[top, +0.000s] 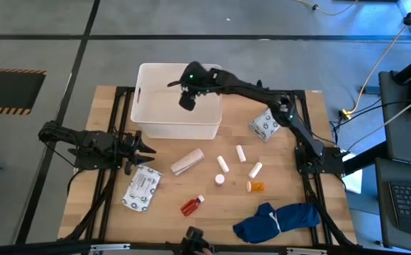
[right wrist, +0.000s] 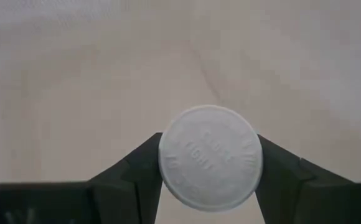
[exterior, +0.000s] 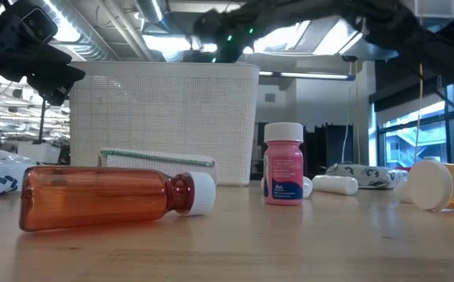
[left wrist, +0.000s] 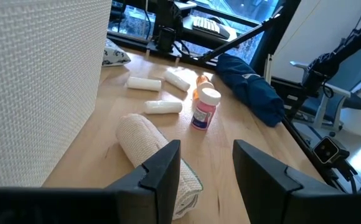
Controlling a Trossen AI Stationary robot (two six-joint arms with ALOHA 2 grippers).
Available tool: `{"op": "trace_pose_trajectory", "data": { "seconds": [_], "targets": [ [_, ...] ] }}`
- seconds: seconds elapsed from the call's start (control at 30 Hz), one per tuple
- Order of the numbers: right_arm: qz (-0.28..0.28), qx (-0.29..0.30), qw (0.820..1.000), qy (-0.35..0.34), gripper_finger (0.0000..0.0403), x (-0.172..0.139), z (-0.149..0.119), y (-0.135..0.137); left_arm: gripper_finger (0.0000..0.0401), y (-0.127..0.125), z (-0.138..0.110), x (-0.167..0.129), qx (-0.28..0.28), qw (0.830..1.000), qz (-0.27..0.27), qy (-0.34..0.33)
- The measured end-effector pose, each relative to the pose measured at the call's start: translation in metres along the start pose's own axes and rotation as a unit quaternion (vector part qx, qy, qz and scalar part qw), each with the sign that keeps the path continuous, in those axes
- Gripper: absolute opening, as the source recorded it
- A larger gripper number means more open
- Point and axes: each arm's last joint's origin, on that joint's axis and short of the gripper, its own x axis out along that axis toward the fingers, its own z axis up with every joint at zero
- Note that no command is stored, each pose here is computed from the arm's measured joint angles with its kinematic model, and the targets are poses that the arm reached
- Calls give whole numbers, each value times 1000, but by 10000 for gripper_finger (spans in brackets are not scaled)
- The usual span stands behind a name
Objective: Pick & place medical supplies in basket/bin
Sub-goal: Put the white medicine bottle into the white bin
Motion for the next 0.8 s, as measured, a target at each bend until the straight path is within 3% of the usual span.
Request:
{"op": "trace_pose_trajectory", "data": {
  "seconds": [0.27,0.57,0.8],
  "targets": [
    [-7,62,997,42,192,44,-25,-17,143,0,0,0,0,1000,0,0],
    [-24,131,989,59,193,61,-39,-43,143,0,0,0,0,1000,0,0],
    [-30,138,987,73,193,75,-50,-48,143,0,0,0,0,1000,0,0]
  ]
}}
